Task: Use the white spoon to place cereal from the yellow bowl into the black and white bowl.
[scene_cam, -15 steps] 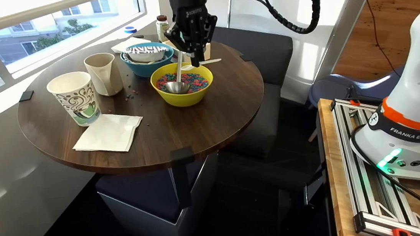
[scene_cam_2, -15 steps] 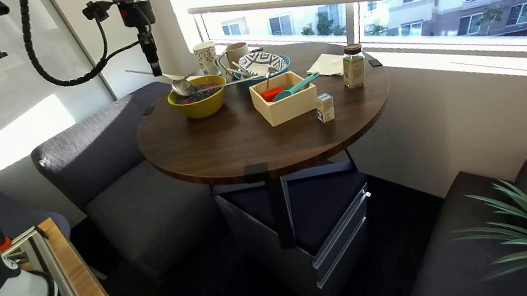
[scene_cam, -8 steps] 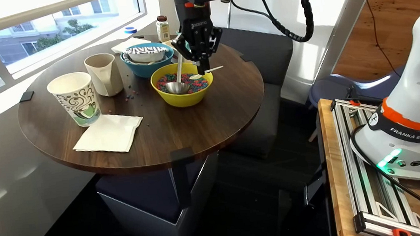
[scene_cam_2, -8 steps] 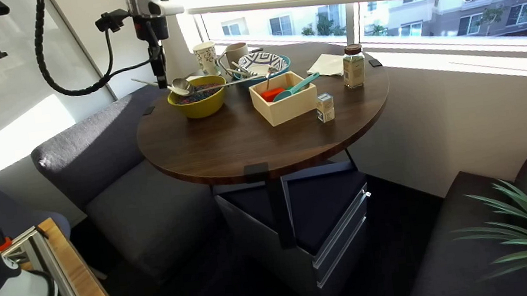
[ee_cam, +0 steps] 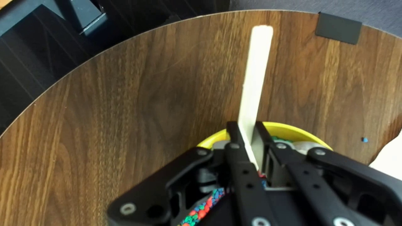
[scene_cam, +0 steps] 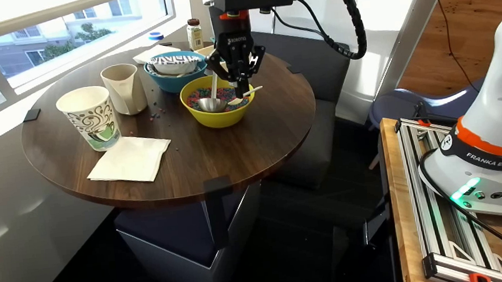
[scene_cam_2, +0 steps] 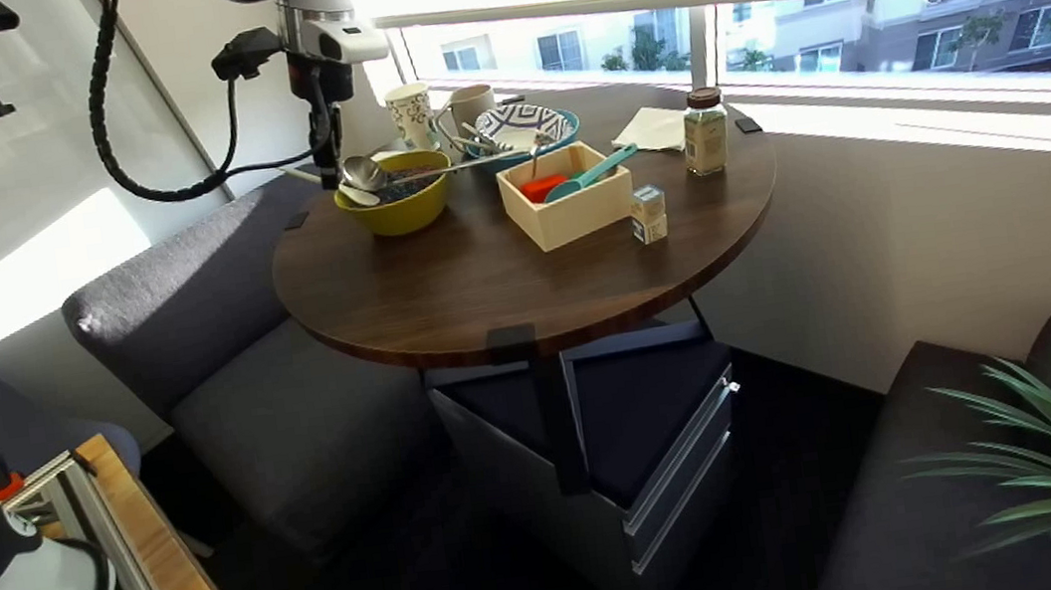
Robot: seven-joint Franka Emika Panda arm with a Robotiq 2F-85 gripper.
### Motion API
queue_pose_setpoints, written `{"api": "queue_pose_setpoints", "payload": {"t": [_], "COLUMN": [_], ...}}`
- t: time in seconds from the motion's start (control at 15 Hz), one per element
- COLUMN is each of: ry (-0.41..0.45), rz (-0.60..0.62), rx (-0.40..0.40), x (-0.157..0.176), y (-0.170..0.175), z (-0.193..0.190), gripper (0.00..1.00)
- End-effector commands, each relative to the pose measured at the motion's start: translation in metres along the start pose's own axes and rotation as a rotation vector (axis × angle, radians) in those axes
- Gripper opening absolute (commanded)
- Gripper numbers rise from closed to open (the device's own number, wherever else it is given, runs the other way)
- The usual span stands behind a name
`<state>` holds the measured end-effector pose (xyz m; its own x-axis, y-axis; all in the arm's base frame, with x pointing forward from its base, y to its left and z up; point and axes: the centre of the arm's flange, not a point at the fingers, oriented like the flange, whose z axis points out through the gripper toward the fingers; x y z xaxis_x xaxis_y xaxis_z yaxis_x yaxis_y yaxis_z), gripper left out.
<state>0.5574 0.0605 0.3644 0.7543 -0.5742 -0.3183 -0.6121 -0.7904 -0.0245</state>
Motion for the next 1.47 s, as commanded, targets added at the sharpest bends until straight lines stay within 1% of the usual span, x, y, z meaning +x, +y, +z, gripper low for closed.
{"api": "queue_pose_setpoints", "payload": {"t": [0.0,0.33,0.67,0.87,1.27,1.4], "ry": [-0.073,-0.092,-0.070,-0.051,0.029,0.040], "rz": [0.008,0.008,0.015,0.010,-0.020,-0.022], "rx": [0.026,0.034,0.040,0.046,0.071,0.073], "x": [0.011,0.023,0.035,0.038,0.041,0.041], "y": [-0.003,-0.006,-0.005,-0.003,-0.003,-0.003], "z": [0.003,0.005,0.012,0.016,0.021,0.024], "gripper": [0.04,0.04,0.04,0.04,0.04,0.04]}}
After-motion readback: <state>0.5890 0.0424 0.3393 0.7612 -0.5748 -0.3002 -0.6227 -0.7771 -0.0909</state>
